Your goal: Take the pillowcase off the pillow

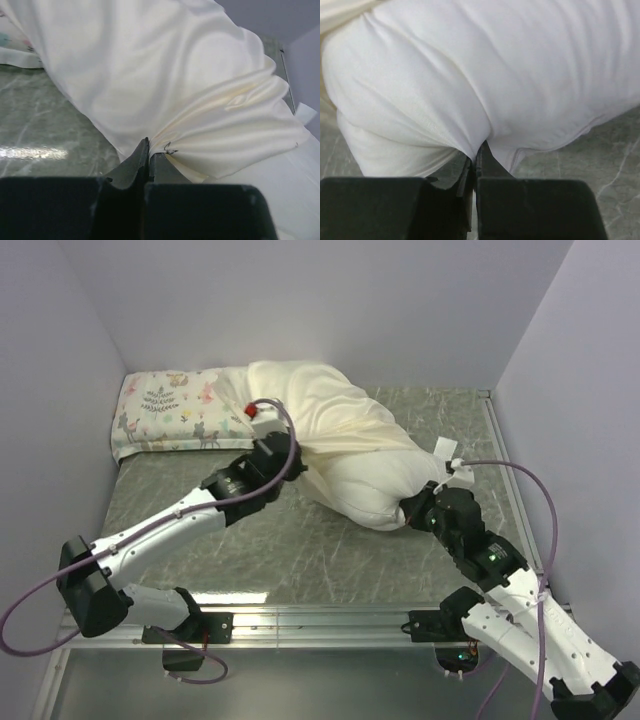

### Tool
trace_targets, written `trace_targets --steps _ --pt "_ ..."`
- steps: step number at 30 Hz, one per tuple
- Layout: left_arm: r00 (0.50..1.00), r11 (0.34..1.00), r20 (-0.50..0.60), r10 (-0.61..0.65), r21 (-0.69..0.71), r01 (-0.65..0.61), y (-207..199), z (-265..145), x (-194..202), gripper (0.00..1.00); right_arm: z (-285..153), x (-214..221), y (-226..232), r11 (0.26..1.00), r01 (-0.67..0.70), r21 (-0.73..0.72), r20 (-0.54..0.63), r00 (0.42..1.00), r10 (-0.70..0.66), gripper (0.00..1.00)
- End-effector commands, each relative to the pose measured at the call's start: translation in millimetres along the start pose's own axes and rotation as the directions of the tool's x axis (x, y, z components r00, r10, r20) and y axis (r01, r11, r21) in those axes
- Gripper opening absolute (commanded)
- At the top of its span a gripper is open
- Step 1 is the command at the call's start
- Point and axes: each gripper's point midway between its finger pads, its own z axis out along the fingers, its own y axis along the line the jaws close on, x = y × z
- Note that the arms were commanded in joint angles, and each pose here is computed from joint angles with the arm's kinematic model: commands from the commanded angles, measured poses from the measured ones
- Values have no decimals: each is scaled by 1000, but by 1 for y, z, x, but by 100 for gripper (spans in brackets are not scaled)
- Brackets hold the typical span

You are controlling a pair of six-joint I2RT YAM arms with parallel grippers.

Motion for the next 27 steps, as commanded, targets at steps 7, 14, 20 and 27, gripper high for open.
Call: trace_targets --steps 7,14,20,27 --pt "997 983 15 -78 -163 80 85 30 -9 0 -25 -80 -29 995 -62 77 188 981 47 0" --pt "994 997 -106 32 -63 -38 48 28 80 0 -26 -77 1 996 -33 -81 124 991 43 48" --pt "982 995 -161 101 3 -102 15 30 120 1 -35 -84 25 981 38 -189 114 993 -16 82" --pt "977 989 -155 147 20 -146 -7 42 114 0 11 -36 40 980 108 -168 -23 993 -114 88"
